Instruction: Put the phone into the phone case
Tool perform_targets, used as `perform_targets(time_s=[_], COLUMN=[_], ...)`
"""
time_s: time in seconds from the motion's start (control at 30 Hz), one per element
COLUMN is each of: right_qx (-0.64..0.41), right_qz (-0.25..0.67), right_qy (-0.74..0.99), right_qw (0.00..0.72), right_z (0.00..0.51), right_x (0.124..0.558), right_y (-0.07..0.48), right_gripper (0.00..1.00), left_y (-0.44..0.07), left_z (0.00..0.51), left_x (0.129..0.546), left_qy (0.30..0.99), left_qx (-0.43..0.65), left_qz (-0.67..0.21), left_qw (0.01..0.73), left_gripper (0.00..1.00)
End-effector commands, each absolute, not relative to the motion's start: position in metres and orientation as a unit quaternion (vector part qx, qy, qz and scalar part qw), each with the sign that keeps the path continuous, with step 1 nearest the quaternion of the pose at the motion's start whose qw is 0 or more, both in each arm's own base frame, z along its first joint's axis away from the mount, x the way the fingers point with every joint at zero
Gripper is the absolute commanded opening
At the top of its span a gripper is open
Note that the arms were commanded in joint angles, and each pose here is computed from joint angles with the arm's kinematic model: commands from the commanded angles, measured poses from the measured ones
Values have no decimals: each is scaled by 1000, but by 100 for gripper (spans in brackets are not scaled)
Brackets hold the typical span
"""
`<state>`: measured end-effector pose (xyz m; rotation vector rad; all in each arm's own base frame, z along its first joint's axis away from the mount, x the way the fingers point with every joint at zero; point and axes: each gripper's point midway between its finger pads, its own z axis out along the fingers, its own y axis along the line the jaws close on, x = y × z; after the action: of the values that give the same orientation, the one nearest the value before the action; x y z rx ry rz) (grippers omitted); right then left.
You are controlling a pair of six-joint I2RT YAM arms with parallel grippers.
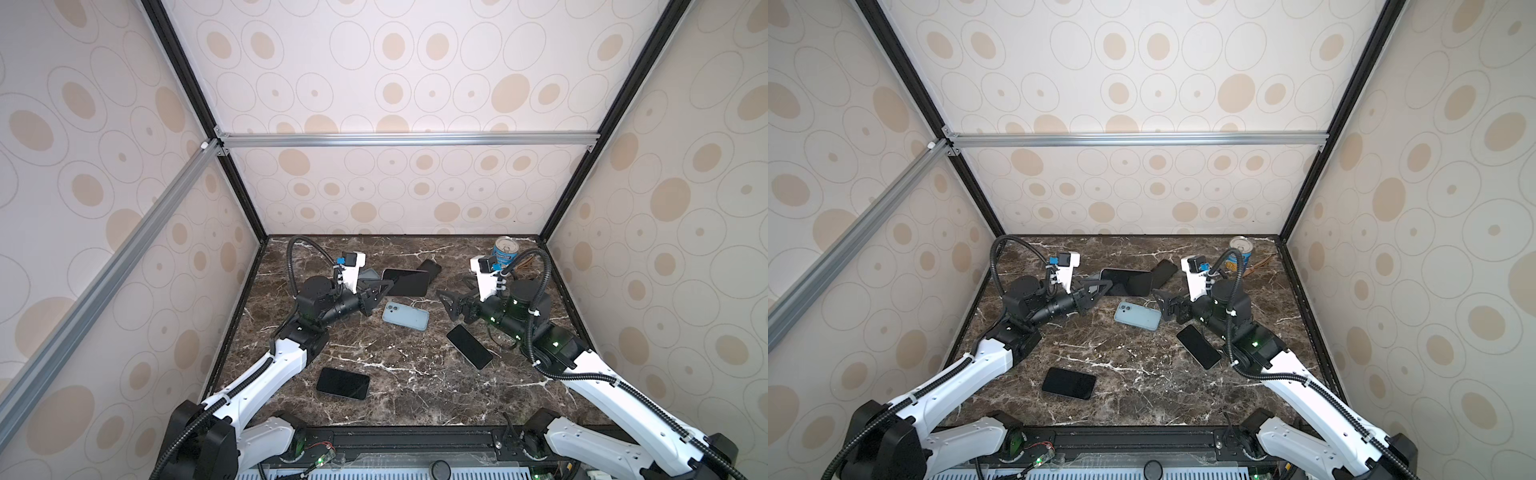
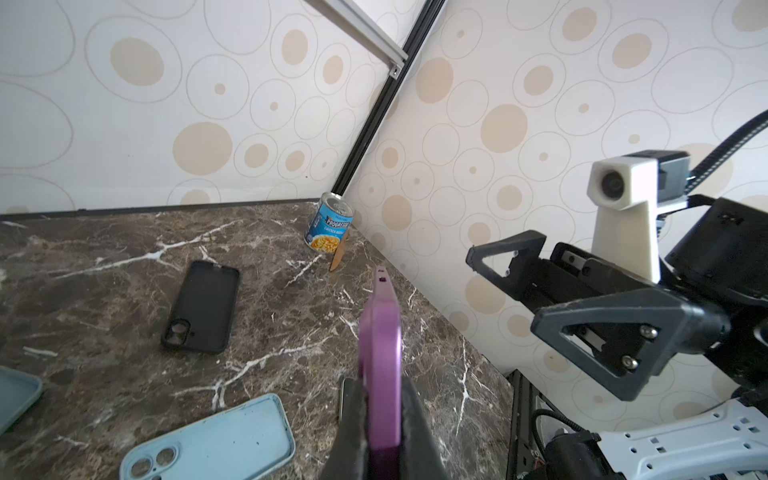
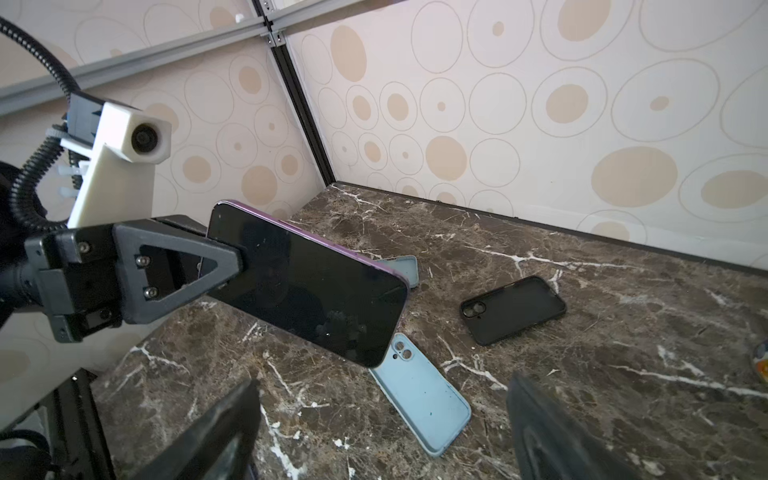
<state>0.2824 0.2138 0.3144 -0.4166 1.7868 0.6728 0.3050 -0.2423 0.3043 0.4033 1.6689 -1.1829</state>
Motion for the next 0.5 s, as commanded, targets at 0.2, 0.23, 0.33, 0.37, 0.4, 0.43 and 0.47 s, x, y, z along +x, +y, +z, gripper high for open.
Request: perform_targets(time_s=[0.2,0.23,0.33,0.37,0.4,0.43,0.47], right_qx=[-163,-163,-166,-166,-164,-161,-161], right_qz=[358,366,392,399,403,408,413], right_qy=[733,730,720,720,719,720,718], right_qw=[555,554,548,543,541,539,536], right_z=[308,307,303,301,301,300,299], right_x=[279,278,278,278,278,280,280], right_y=[229,231,239,242,244,245,247], right_gripper=[89,89,89,90,91,92,94], left_y=[-237,-236,-232,-230,-228,-227,-224], left_z=[350,350,350,351,351,351,351], left_x=[302,301,294,292,291,291,290], left_qy=[590,590,582,579,578,576,574], left_qx=[180,181,187,186,184,181,175], left_qz=[-520,-519,-512,-510,-508,-506,-507], left_qw=[592,592,603,608,612,616,619], left_gripper=[0,0,0,0,0,0,0])
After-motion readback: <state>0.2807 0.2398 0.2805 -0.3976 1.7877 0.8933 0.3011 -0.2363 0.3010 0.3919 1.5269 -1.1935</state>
